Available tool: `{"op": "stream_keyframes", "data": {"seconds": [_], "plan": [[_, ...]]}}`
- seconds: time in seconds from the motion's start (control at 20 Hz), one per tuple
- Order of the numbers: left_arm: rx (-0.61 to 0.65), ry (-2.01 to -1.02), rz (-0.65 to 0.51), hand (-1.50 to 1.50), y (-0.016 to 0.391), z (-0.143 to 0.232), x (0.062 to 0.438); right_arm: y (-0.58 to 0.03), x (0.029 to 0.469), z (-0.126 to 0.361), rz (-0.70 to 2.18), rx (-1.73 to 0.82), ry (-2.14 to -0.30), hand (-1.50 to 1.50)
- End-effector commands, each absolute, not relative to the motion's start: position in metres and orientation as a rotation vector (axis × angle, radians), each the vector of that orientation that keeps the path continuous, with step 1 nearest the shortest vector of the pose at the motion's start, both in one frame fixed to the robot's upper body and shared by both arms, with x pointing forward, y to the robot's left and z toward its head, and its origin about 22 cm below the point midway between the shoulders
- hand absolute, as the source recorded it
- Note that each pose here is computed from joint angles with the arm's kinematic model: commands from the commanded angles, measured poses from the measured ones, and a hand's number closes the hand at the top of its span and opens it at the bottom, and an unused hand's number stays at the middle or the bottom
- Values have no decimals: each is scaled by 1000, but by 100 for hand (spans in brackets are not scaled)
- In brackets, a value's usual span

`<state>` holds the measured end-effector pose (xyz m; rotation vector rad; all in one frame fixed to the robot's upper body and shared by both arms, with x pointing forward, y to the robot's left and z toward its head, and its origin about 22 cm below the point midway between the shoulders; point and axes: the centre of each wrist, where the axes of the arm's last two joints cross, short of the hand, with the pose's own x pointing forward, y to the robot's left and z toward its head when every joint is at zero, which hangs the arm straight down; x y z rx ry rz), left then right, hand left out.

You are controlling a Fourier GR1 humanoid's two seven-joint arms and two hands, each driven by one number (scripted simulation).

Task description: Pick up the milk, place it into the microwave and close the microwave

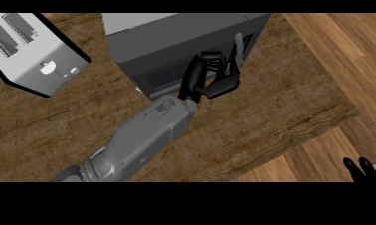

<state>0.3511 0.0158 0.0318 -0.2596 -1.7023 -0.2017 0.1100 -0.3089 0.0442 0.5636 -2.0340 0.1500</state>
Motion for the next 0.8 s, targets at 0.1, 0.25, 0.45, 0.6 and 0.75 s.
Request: {"op": "stream_keyframes", "data": {"seconds": [0.1, 0.25, 0.45, 0.6, 0.75], "plan": [[-267, -1765, -214, 150, 10, 54, 368, -305, 109, 50, 131, 646, -2042, -150], [-265, -1768, -194, 150, 12, 51, 368, -307, 106, 50, 119, 654, -2032, -150], [-255, -1776, -195, 150, 11, 52, 369, -311, 104, 54, 136, 650, -2009, -150], [-253, -1766, -182, 150, 11, 54, 371, -308, 101, 53, 126, 669, -1998, -150], [-247, -1780, -195, 150, 11, 50, 369, -314, 102, 59, 147, 673, -2004, -150]]}}
